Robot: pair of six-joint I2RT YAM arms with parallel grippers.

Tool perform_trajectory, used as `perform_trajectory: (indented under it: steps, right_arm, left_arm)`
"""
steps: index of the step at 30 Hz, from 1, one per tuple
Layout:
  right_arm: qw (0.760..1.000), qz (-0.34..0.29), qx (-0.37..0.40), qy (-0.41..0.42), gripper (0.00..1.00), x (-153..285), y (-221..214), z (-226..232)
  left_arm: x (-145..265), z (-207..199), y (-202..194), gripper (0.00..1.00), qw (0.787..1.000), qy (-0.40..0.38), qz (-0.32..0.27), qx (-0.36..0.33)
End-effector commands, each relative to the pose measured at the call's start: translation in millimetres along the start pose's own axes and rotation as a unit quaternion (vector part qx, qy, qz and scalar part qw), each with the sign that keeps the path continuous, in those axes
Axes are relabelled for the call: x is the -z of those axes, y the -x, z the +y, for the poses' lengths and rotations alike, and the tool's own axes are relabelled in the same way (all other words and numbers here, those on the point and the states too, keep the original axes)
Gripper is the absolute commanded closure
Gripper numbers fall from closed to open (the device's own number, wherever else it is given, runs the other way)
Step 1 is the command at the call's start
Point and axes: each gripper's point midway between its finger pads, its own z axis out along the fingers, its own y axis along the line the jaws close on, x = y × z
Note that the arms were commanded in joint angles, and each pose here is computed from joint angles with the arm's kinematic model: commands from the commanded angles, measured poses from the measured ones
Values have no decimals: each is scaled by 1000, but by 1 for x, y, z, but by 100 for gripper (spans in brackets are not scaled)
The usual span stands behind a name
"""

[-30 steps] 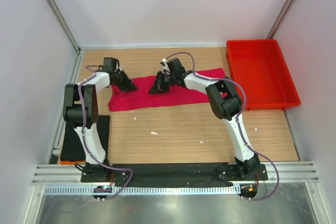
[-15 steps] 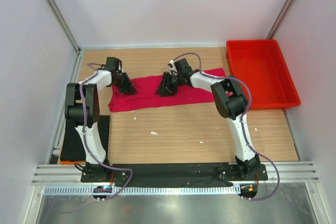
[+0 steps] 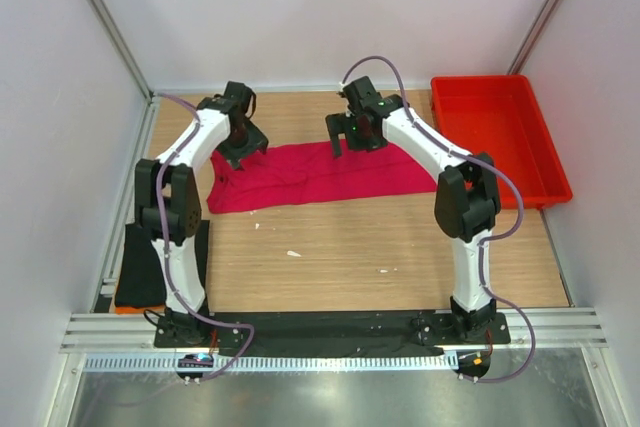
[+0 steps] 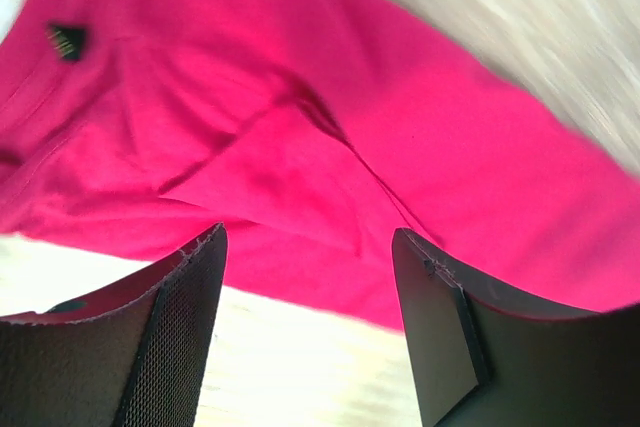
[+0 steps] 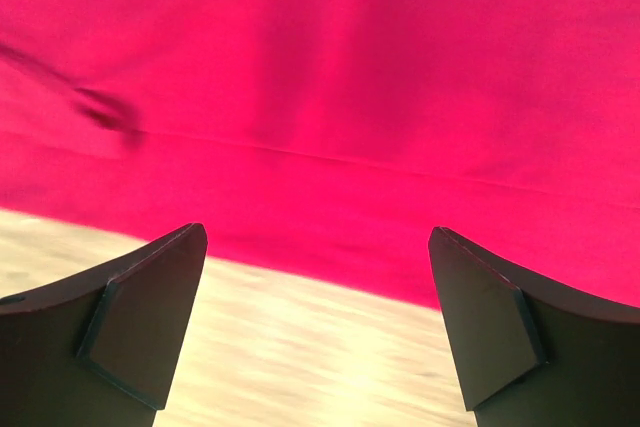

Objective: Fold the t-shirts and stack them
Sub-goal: Fold the tshirt

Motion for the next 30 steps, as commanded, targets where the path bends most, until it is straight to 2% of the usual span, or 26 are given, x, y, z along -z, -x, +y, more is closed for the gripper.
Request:
perform_trajectory:
  steps: [1, 5, 10, 16, 20, 22, 24, 25, 29, 30]
  right_arm:
    - [996, 1, 57, -68, 0, -4, -5, -47]
    - [996, -17, 45, -77, 0, -25, 10, -66]
    - [995, 12, 38, -96, 0, -51, 1, -82]
    - [990, 70, 26, -115, 0, -68, -50, -91]
    - [983, 112, 33, -140, 0, -64, -96, -95]
    - [982, 113, 43, -145, 0, -53, -105, -87]
    - [980, 130, 47, -140, 0, -47, -127, -72]
    - [980, 137, 47, -139, 0, -44, -134, -67]
    - [981, 162, 58, -94, 0, -35, -171, -12]
    - [981, 162, 71, -76, 0, -32, -177, 11]
  left_arm:
    - [-15, 38, -9, 32, 988, 121, 15, 93]
    - [-32, 45, -5, 32, 982, 157, 0, 107]
    - [-55, 48, -11, 31, 978, 182, 15, 104]
    - [-95, 60, -12, 31, 972, 230, 29, 37]
    - [-108, 48, 11, 30, 973, 230, 8, -14]
    - [-122, 51, 16, 31, 969, 239, 8, -54]
    - [-125, 35, 36, 31, 972, 221, -17, -72]
    - [-128, 31, 40, 32, 971, 212, -14, -107]
    - [-147, -11, 60, 36, 978, 122, -33, -166]
    - [-149, -24, 57, 39, 979, 90, -22, -180]
